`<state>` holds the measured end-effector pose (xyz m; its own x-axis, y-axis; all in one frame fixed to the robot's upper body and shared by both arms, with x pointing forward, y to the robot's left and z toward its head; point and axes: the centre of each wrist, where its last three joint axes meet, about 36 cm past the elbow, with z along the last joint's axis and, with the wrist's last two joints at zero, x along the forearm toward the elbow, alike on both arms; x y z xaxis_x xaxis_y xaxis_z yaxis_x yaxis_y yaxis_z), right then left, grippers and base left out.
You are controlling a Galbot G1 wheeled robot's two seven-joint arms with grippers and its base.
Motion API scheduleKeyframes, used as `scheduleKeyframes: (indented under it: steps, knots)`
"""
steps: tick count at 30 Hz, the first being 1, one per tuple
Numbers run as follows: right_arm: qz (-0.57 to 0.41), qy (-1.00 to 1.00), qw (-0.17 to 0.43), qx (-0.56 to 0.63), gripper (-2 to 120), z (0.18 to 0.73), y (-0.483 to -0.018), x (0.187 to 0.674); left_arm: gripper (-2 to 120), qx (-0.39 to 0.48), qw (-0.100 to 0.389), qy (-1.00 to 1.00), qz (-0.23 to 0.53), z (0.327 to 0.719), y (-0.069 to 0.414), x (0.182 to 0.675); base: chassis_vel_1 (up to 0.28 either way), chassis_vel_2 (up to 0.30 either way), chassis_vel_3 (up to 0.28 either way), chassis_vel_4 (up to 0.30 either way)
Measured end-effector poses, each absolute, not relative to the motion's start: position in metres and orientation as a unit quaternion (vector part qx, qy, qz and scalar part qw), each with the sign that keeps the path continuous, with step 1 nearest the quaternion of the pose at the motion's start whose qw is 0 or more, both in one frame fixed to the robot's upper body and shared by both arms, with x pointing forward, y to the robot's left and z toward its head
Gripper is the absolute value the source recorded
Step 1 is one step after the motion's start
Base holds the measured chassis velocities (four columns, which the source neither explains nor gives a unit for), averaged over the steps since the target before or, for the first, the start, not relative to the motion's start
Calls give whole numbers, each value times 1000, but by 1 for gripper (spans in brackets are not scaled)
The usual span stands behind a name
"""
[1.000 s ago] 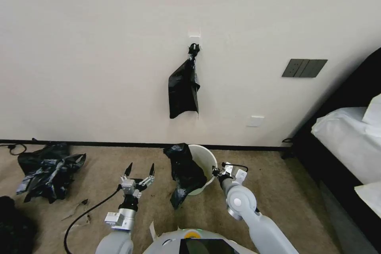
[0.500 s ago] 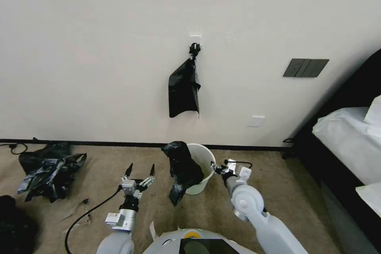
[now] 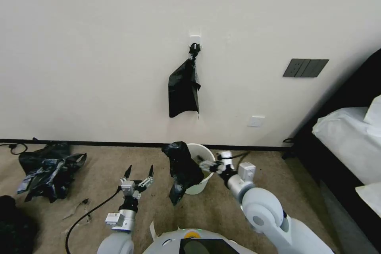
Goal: Place a trash bag onto the trash bin.
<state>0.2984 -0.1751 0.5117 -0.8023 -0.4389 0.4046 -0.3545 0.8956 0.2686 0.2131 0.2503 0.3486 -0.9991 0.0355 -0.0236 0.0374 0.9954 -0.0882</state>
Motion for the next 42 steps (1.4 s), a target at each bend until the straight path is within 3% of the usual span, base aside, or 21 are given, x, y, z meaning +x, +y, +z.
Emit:
scheduleKeyframes:
  steps: [8, 17, 22, 24, 27, 30, 35, 42]
  knots:
    - [-95, -899, 293, 311, 100, 508, -134, 327, 100, 9, 6, 999, -48, 350, 247, 212, 0, 0, 0, 0]
    - [-108, -885, 324, 315, 99, 484, -93, 349, 100, 5, 4, 999, -47, 349, 248, 212, 0, 0, 0, 0]
    - [-116, -886, 335, 299, 84, 471, -85, 359, 100, 5, 6, 999, -48, 348, 247, 214, 0, 0, 0, 0]
    - [-115, -885, 338, 298, 71, 467, -78, 362, 100, 6, 7, 999, -48, 347, 247, 216, 0, 0, 0, 0]
    - [-107, -886, 340, 295, 66, 461, -74, 364, 100, 6, 9, 999, -48, 347, 247, 217, 0, 0, 0, 0]
    - [-94, -888, 348, 284, 50, 451, -71, 367, 100, 7, 12, 999, -47, 348, 248, 219, 0, 0, 0, 0]
    - [-86, -891, 352, 274, 37, 446, -71, 368, 100, 7, 17, 999, -45, 348, 248, 220, 0, 0, 0, 0]
    - [-84, -893, 350, 270, 8, 447, -73, 367, 100, 10, 14, 999, -49, 349, 244, 219, 0, 0, 0, 0]
